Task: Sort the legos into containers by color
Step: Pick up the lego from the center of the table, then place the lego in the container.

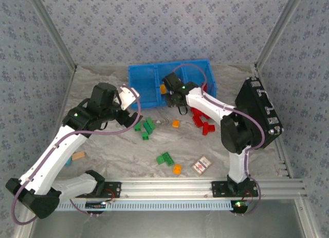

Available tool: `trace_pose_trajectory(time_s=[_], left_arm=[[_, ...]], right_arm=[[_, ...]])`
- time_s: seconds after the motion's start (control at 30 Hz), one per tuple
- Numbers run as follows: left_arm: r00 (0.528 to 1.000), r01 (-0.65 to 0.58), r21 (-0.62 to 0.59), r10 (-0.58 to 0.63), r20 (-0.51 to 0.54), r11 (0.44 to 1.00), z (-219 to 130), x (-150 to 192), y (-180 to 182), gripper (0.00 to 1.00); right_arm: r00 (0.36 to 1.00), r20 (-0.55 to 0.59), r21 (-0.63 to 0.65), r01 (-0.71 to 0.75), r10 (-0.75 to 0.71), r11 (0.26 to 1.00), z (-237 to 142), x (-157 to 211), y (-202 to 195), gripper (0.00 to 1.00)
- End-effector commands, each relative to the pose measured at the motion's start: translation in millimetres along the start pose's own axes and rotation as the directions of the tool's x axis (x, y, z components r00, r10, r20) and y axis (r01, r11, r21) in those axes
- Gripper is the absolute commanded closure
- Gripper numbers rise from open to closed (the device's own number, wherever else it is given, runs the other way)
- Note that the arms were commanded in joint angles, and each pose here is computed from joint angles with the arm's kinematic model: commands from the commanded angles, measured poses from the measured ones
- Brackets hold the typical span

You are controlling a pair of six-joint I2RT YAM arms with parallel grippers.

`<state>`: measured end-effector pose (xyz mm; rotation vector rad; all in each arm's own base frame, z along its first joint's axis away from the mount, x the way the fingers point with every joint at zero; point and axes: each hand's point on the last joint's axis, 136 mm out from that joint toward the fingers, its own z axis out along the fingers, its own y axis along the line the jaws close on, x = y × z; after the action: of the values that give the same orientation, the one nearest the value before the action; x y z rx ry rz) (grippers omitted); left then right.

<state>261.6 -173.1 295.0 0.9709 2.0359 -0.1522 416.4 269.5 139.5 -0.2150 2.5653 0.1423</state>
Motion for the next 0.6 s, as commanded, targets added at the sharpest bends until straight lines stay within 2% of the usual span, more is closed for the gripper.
trace_pose_trajectory(time_s=[0.0, 0.27, 0.57], left_arm=[[0.999, -0.002, -0.003, 0.002, 0.051, 1.000, -12, -8, 1, 0.00], [0.999, -0.016, -0.022, 0.017, 0.044, 1.000, -13, -6, 4, 0.00], [0.998, -0.033, -0.034, 0.034, 0.044, 0.999, -13, -4, 5, 0.00]], right_arm=[[0.998, 0.046, 0.020, 0.050, -0.051, 0.999, 10, -28, -3, 0.69], [0.999, 0.043, 0.004, 0.017, -0.017, 1.000, 60, -58, -10, 0.68], [0.997, 0.072, 0.013, -0.012, 0.011, 1.000, 88, -77, -18, 0.67]])
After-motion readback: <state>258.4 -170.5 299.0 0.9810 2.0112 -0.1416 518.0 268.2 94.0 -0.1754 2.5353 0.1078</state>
